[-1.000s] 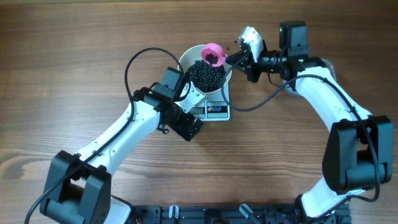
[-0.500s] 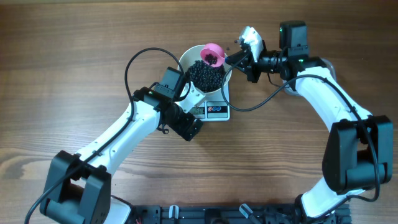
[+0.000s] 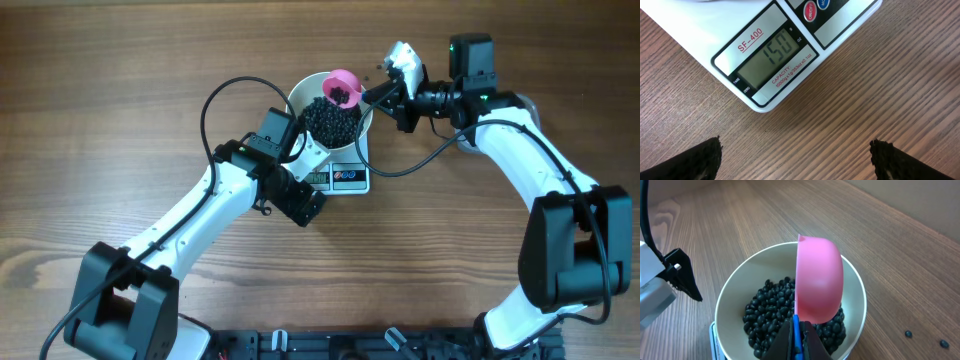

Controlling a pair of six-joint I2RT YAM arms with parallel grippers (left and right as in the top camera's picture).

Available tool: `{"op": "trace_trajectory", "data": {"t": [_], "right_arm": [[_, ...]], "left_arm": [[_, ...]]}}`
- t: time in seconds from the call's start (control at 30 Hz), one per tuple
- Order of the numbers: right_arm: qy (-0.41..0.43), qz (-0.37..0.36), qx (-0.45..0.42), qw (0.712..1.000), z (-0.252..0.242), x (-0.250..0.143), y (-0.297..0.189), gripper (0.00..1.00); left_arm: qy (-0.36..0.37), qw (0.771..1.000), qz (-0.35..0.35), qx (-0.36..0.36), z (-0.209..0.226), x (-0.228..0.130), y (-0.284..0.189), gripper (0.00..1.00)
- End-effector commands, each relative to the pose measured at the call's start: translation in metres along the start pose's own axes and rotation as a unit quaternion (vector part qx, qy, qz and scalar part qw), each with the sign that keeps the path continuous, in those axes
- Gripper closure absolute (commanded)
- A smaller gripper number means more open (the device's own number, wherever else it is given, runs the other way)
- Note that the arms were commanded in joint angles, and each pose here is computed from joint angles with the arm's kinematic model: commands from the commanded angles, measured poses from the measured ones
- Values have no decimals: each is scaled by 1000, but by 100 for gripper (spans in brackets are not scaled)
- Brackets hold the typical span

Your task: Scoop item into bowl and weigh 150g on scale

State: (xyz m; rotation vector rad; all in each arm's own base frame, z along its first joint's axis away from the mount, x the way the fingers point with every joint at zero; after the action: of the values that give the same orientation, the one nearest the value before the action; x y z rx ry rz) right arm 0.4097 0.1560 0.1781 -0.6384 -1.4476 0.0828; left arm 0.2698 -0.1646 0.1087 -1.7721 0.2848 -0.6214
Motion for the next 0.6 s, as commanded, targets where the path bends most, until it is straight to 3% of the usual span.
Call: {"op": "trace_trajectory", "data": {"t": [0.0,0.3,0.57], "right_arm": [[-6,-28,13,1000,5,20,-7,96],[4,-34,14,999,3,20,-11,96],[100,-143,94,980,-7,24,-68,96]], "left_arm": [[0,1000,-4,-4,-2,-1,-2,0],[0,1000,-4,-4,-2,-1,-2,0],[0,1000,-4,-4,-2,-1,-2,0]]}}
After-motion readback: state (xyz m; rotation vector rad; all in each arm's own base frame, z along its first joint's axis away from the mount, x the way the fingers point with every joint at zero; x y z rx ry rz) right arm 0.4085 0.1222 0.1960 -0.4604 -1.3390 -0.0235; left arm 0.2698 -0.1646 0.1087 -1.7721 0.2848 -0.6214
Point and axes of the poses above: each gripper's point midway between its finger pads, its own y axis out along the fingers, its own z axis along the line the jaws close on, x = y × z, the point moved 5 cm from there along -y, back along the fingers, and after that the axes turned 10 degrees about -y, right-handed, at the moved point
